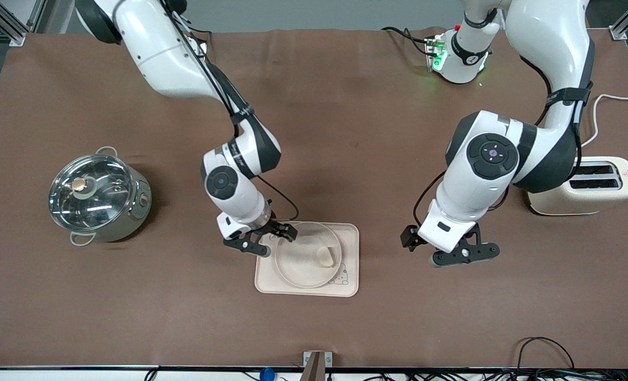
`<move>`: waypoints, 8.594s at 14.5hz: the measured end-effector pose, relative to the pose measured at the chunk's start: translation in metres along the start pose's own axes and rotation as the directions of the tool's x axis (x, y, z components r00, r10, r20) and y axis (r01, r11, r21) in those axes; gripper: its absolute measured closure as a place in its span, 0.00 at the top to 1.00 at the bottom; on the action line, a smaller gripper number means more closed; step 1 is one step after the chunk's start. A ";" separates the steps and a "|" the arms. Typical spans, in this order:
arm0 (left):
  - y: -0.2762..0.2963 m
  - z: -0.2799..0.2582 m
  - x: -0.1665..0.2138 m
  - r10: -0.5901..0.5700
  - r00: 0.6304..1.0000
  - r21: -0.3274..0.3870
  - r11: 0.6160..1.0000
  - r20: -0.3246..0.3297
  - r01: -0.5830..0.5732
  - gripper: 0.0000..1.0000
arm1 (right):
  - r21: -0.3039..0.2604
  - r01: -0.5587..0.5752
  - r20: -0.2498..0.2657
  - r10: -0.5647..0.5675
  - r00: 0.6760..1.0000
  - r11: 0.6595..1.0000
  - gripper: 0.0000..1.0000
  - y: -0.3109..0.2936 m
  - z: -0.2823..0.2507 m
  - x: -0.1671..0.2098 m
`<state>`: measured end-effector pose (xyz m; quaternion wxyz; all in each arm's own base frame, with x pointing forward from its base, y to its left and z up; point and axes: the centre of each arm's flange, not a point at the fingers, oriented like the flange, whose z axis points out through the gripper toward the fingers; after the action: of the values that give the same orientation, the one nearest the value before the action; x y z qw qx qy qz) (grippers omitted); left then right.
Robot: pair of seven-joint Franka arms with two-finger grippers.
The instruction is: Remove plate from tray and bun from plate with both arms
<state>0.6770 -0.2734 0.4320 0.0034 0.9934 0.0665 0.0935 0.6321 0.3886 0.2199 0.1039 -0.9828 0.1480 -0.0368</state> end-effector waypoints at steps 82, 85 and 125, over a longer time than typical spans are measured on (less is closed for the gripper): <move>0.157 0.115 -0.153 -0.557 0.816 0.170 0.829 0.157 0.533 0.28 | -0.186 0.212 0.149 -0.186 0.971 0.959 1.00 0.325 -0.520 0.053; 0.068 0.116 -0.081 -0.583 0.798 0.205 0.809 0.151 0.552 0.28 | -0.187 0.210 0.153 -0.183 0.971 0.960 1.00 0.327 -0.520 0.053; -0.209 -0.263 -0.118 0.147 0.967 0.006 0.988 0.208 -0.151 1.00 | -0.187 0.213 0.172 -0.181 0.968 0.959 1.00 0.326 -0.518 0.051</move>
<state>0.4857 -0.0837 0.6646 -0.0074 0.9999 -0.0080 -0.0111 0.5347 -0.0312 0.6577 0.0094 -0.9980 0.0438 0.0437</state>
